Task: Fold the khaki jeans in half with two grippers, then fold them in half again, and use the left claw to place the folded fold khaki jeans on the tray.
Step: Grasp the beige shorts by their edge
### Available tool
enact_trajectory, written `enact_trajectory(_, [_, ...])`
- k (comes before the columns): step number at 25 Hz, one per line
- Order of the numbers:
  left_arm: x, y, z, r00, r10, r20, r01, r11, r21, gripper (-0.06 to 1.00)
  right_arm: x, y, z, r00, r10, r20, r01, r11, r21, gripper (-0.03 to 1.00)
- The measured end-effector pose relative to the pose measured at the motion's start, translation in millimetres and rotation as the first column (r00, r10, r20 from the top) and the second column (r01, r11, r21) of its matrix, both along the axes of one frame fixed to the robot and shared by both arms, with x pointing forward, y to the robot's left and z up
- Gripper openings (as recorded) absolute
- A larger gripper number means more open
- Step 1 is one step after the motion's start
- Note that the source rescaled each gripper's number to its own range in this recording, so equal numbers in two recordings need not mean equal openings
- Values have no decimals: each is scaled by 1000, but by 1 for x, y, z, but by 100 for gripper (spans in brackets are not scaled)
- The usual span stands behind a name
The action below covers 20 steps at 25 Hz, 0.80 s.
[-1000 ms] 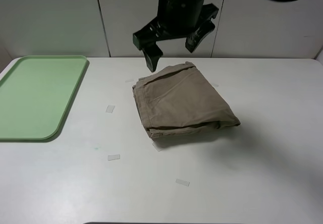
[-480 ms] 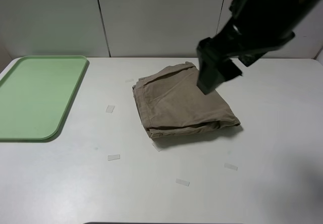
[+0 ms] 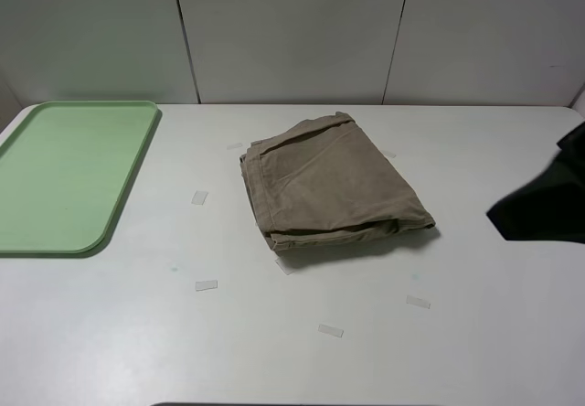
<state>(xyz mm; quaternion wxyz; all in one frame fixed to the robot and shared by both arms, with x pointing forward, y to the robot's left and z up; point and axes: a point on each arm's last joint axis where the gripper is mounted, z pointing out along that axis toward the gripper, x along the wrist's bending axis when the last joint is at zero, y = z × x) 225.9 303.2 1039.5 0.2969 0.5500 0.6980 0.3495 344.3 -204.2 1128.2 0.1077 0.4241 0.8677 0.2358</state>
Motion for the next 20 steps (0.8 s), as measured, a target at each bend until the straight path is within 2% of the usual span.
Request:
enact_trajectory(5, [0,0,0,1000,0,0,0,1000,0,87,-30,-28,-5,998,-2,62,-2,998,58,100])
enact_trajectory(13, [0,0,0,1000,0,0,0,1000,0,87,-65,-60,-40,995,-19,95,9,995,103,100])
enact_trajectory(17, [0,0,0,1000,0,0,0,1000,0,87,-72,-70,-51,987,-127,98,114,985,131,100])
enact_trajectory(20, [0,0,0,1000,0,0,0,1000,0,87,-75,-78,-54,962,-242,126,222,963,155,100])
